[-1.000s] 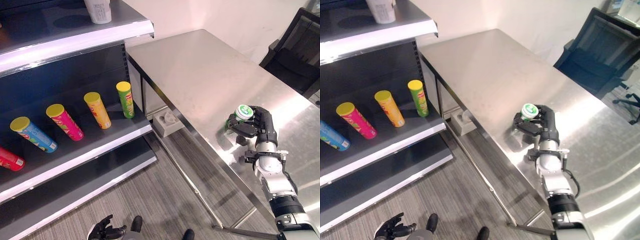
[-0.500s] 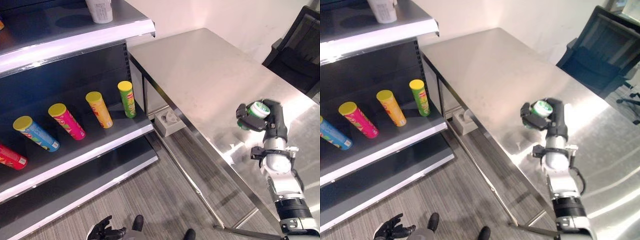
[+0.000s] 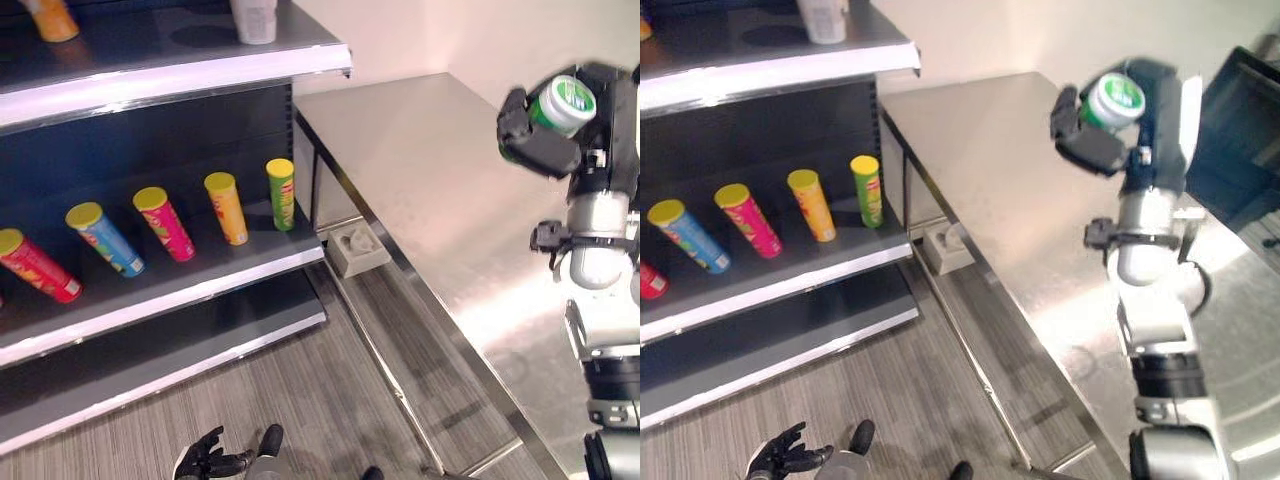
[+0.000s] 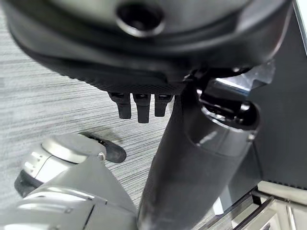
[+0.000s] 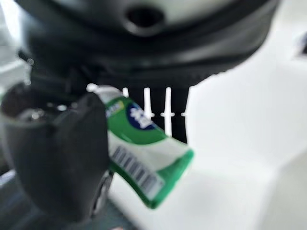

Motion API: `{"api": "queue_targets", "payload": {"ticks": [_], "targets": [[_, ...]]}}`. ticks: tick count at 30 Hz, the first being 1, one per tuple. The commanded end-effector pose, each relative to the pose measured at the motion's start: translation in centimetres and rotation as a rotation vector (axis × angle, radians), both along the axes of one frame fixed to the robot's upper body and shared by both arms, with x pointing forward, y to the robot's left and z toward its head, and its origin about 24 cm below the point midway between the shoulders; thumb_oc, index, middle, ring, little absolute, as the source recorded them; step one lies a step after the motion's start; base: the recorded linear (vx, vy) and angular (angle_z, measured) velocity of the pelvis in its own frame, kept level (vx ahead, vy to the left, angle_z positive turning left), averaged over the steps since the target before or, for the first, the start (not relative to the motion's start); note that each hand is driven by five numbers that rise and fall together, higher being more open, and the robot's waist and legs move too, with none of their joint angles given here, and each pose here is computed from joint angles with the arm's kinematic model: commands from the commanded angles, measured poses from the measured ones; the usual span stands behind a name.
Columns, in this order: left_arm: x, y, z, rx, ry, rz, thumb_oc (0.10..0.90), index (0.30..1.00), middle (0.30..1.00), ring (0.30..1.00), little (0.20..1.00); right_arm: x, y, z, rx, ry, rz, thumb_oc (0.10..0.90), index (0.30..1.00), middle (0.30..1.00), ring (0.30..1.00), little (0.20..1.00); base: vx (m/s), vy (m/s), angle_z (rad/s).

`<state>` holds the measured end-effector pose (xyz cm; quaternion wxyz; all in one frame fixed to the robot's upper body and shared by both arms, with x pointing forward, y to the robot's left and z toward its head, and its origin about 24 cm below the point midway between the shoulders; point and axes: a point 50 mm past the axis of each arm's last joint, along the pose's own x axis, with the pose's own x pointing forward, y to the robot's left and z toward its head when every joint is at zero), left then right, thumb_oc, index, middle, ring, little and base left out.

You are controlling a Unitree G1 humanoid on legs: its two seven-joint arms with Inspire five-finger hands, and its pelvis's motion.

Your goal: Put the goods on the table back onto the shelves and tidy them up.

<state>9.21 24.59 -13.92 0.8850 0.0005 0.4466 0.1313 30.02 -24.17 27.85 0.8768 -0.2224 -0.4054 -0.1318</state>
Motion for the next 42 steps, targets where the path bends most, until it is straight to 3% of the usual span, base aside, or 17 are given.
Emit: {"api": "queue_targets", "payload": {"ticks": [1,6,22,31,37,42], "targets": [[1.6,0.9,1.0,0.036,-0.06,-0.058,0.8,0.9,0.9,0.9,0.9,-3.5,2.2,7.1,-0.096,-0.35,0.118,0.4,0.3,0.3,0.3,0.3,-0.28,-0.032,0.79],[1.0,1.2,0.7,0.039,-0.027,-0.046,0.8,0.9,0.9,0.9,0.9,-4.1,4.3,9.0,-0.151,-0.402,0.184,0.4,0.3,0.3,0.3,0.3,-0.12,0.02,1.13],[-1.9,1.1,-0.7,0.08,0.133,-0.114,0.8,0.9,0.9,0.9,0.9,-3.2,7.0,10.0,-0.074,-0.362,0.399,0.4,0.3,0.3,0.3,0.3,0.05,0.238,0.45],[-0.1,3.2,0.6,0.128,0.062,-0.091,0.8,0.9,0.9,0.9,0.9,-1.0,6.1,11.2,-0.115,-0.27,0.308,0.4,0.3,0.3,0.3,0.3,-0.03,0.033,0.32],[-1.0,3.2,0.3,0.067,0.045,0.076,0.8,0.9,0.9,0.9,0.9,1.4,6.0,10.9,-0.059,-0.172,0.291,0.4,0.3,0.3,0.3,0.3,0.07,-0.124,0.41],[-2.0,3.0,-0.1,0.052,0.077,0.104,0.8,0.9,0.9,0.9,0.9,3.5,4.8,10.3,-0.008,-0.089,0.206,0.4,0.3,0.3,0.3,0.3,0.05,-0.068,0.17]]}}
